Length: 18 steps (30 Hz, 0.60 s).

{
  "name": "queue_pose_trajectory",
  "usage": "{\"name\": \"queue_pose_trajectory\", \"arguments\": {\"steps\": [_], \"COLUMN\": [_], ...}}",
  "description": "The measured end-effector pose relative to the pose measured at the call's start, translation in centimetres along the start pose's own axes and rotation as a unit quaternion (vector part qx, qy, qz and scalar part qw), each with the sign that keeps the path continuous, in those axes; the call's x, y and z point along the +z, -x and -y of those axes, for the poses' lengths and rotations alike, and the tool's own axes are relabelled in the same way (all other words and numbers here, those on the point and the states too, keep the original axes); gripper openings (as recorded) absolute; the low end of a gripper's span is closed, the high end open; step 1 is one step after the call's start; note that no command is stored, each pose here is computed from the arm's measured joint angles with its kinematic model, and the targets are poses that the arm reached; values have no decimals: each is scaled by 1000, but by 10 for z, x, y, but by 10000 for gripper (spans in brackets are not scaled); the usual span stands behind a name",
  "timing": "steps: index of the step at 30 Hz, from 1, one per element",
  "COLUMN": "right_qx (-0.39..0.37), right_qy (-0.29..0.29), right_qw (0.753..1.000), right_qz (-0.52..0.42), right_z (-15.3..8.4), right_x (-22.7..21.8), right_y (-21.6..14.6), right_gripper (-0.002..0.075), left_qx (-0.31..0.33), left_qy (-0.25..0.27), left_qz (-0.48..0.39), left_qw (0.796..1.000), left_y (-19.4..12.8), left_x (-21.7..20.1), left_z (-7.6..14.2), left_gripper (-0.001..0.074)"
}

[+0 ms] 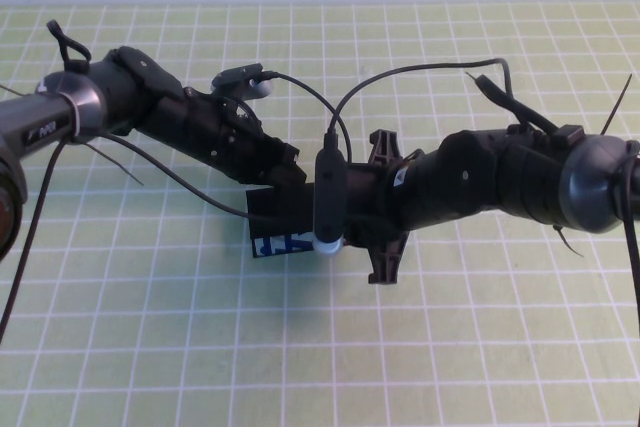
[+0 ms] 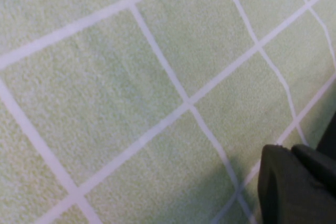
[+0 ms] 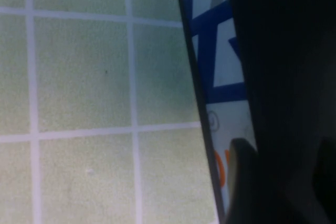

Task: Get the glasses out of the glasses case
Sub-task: Pick up the glasses from the glasses case

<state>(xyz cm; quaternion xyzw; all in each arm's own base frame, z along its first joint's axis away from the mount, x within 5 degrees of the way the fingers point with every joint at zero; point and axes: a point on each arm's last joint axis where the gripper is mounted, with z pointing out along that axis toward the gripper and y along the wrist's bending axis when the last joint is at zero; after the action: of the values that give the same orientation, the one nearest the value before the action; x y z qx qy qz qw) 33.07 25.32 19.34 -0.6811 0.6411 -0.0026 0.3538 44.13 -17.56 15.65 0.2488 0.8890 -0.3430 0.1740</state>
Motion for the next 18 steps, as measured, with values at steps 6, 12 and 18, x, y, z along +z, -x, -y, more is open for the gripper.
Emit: {"name": "queue_pose_trajectory", "arguments": {"steps": [6,12,18], "right_qx": [-7,-8,-11], "right_qy": [-4,-15,-19], "right_qw": [1000,1000,1000], "right_qz": [-3,0,0], "right_z": [-1,1,1], "right_x": [6,7,7], "right_y": [-2,-2,-2], "right_gripper": [248,218,124], "left_qx": [-1,-1,-1], "left_qy": [-3,-5,-4], "left_qz": [-3,-5,-4], "left_qw": [1000,1000,1000], "left_y": [0,-1,-1], "left_x": [0,0,0], "left_z": [1,1,1], "left_gripper": [-4,-4,-4]}}
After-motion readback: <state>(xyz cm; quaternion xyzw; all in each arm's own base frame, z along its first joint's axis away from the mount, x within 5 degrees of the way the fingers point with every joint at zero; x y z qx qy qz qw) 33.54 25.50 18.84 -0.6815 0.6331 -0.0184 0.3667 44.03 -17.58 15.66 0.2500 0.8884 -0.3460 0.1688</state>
